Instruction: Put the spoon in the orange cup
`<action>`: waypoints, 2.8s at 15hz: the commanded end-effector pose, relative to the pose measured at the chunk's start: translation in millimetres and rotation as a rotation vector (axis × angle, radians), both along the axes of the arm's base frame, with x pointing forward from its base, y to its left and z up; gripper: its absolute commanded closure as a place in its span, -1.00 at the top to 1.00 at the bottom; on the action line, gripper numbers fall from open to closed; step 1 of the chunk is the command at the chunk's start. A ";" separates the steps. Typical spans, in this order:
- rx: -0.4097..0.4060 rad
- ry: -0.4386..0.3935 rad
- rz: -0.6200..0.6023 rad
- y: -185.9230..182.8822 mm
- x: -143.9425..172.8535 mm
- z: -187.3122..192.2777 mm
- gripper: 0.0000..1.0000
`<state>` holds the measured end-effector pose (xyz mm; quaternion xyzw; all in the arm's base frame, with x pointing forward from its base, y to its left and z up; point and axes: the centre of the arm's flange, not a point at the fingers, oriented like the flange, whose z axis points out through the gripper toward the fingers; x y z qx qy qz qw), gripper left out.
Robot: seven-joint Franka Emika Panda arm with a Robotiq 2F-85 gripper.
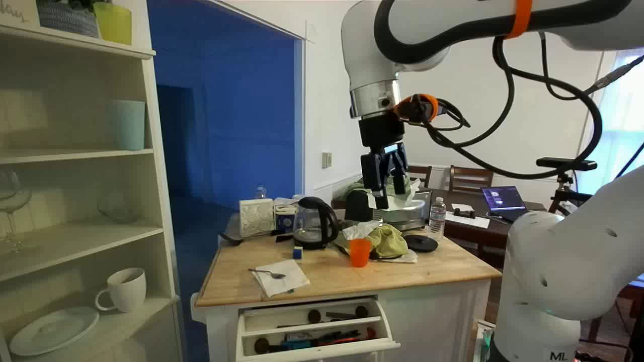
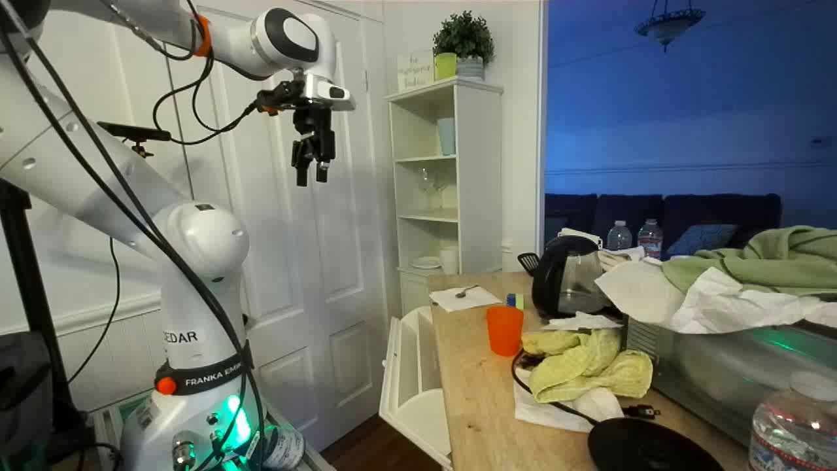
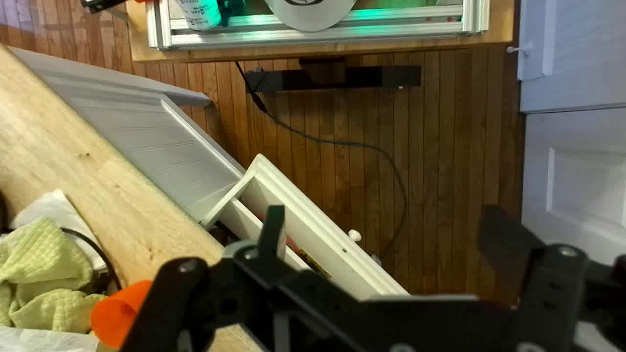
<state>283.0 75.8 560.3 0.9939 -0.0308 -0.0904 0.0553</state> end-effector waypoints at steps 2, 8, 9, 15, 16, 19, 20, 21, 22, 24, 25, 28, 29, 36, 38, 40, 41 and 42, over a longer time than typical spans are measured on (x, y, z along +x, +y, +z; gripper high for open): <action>0.000 0.000 0.000 0.0 0.0 0.1 1.00; 0.000 0.000 0.000 0.0 0.0 0.1 1.00; 0.000 0.000 0.000 0.0 0.0 0.1 1.00; 0.000 0.000 0.000 0.0 0.0 0.1 1.00; 0.000 0.000 0.000 0.0 0.0 0.1 1.00; 0.000 0.000 0.000 0.0 0.0 0.1 1.00; 0.000 0.000 0.000 0.0 0.0 0.1 1.00; 0.000 0.000 0.000 0.0 0.0 0.1 1.00; 0.000 0.000 0.000 0.0 0.0 0.1 1.00; 0.023 -0.023 0.009 -10.7 25.4 4.5 1.00; 0.045 -0.024 0.015 -15.9 39.9 5.0 1.00; 0.062 -0.050 0.023 -26.5 81.5 -1.0 1.00; 0.074 -0.045 0.031 -28.2 96.3 -6.2 1.00; 0.077 -0.011 0.102 -35.0 196.4 -53.4 1.00; 0.070 -0.004 0.132 -40.8 220.4 -64.4 1.00; 0.030 -0.003 0.171 -51.5 240.4 -78.5 1.00; 0.018 -0.002 0.183 -56.7 248.7 -85.2 1.00; 0.015 -0.001 0.199 -60.4 256.0 -90.4 1.00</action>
